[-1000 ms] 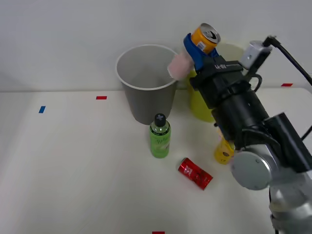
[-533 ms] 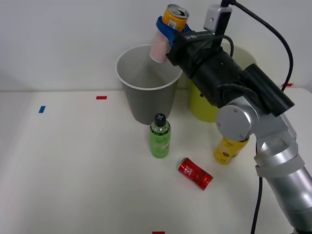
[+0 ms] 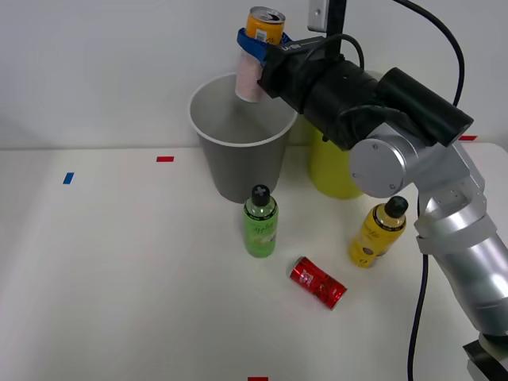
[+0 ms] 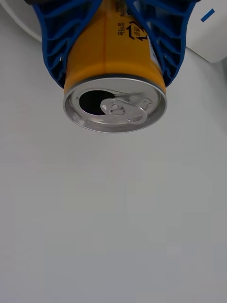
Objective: Put cans in the gray bin, plastic bottles in the light green bin
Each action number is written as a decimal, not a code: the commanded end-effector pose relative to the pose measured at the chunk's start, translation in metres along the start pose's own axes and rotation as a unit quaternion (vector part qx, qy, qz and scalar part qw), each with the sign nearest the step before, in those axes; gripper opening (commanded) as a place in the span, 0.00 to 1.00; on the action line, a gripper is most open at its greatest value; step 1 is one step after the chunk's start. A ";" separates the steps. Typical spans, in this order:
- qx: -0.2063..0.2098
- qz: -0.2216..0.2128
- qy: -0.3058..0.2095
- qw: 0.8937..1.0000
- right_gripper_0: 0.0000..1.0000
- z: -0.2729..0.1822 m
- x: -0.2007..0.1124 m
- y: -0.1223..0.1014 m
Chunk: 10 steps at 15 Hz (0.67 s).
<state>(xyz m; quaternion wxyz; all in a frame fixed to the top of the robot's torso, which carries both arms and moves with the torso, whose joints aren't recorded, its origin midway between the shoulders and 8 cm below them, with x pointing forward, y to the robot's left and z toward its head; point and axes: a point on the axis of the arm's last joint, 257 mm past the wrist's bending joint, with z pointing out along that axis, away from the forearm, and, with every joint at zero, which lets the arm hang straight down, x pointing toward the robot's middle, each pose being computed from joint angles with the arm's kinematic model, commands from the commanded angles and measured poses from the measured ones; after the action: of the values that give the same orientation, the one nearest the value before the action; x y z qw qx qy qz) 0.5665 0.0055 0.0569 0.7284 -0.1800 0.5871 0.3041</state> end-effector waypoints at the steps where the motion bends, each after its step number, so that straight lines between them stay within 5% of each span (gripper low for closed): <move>1: 0.004 0.003 -0.001 1.000 0.00 0.020 0.011 -0.002; 6: 0.008 -0.005 0.004 1.000 0.00 0.023 0.011 -0.008; 9: 0.016 0.009 -0.024 1.000 0.57 0.016 0.004 -0.017; 10: 0.016 0.017 -0.036 0.999 0.68 0.013 0.006 -0.016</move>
<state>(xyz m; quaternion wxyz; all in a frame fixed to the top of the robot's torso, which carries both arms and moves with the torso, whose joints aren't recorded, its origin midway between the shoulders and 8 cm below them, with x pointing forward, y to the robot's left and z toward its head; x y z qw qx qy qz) 0.5894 0.0061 0.0559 0.7432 -0.1573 0.5744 0.3049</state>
